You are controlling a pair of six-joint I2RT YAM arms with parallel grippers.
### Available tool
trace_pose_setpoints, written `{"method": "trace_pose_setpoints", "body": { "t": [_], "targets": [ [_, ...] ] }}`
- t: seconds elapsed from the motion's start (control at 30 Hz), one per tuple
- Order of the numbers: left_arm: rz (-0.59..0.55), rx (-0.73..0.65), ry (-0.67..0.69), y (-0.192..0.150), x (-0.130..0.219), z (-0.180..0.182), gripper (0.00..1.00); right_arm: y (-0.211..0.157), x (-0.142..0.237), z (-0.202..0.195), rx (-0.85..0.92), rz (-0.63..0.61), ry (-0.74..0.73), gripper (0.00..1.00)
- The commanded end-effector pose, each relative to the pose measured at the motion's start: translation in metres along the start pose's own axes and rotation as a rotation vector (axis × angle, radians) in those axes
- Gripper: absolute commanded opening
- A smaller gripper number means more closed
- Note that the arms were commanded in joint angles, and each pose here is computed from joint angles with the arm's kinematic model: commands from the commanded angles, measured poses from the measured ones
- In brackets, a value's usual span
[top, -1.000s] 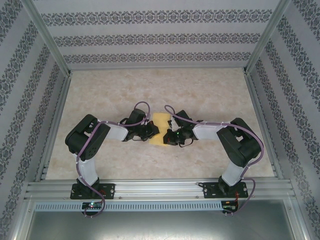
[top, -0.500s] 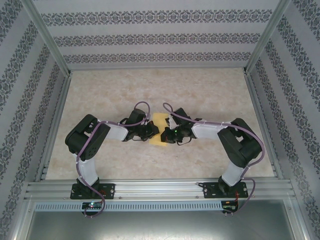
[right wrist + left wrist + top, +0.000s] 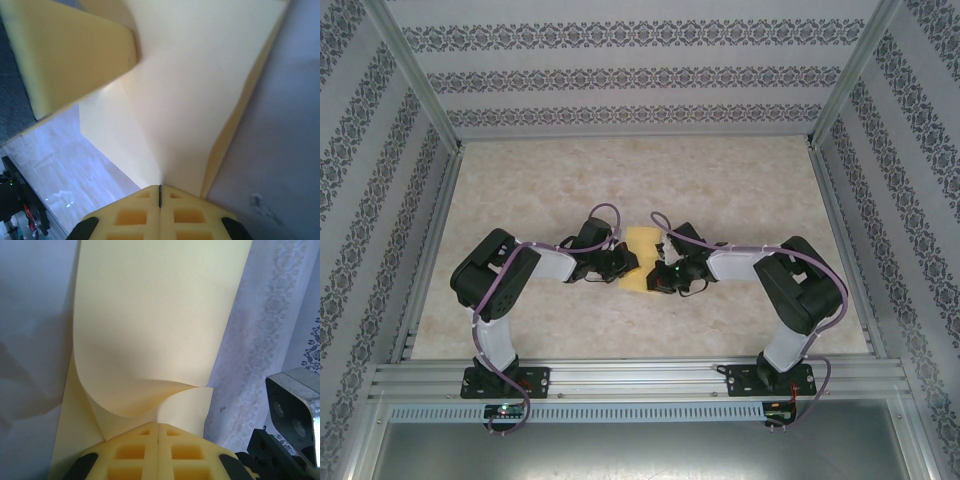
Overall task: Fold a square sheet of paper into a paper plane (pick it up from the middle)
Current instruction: Fold the triangle a second time at the center of the table.
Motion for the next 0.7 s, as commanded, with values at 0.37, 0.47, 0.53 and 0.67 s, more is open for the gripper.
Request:
{"method": "trace_pose_setpoints", "body": {
  "t": [0.37,0.47,0.53,0.67],
  "targets": [
    [0.022,0.03,0.108,-0.005,-0.004,0.026,0.0,-0.033,0.008,-0.024,-0.02,0.06,-0.066,0.0],
    [0.022,0.027,0.102,-0.005,-0.004,0.026,0.0,-0.02,0.017,-0.006,0.001,0.01,-0.01,0.0],
    [0.024,0.025,0.101,-0.005,-0.005,0.026,0.0,-0.007,0.025,0.013,0.024,-0.042,0.039,0.0],
    [0.025,0.023,0.101,-0.005,-0.004,0.025,0.0,0.014,0.032,0.037,0.055,-0.126,0.088,0.0]
  ]
}}
Point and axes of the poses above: each hand's point on the last joint's axis, 136 mm out from that joint toward the fingers, its own x axis back along the fingers, its own z axis along the line the jaws close on, y = z × x, the point moved 5 cm from there along x, back along the fingers, and after that the axes turned 1 degree about -x, right-handed, at the moved point
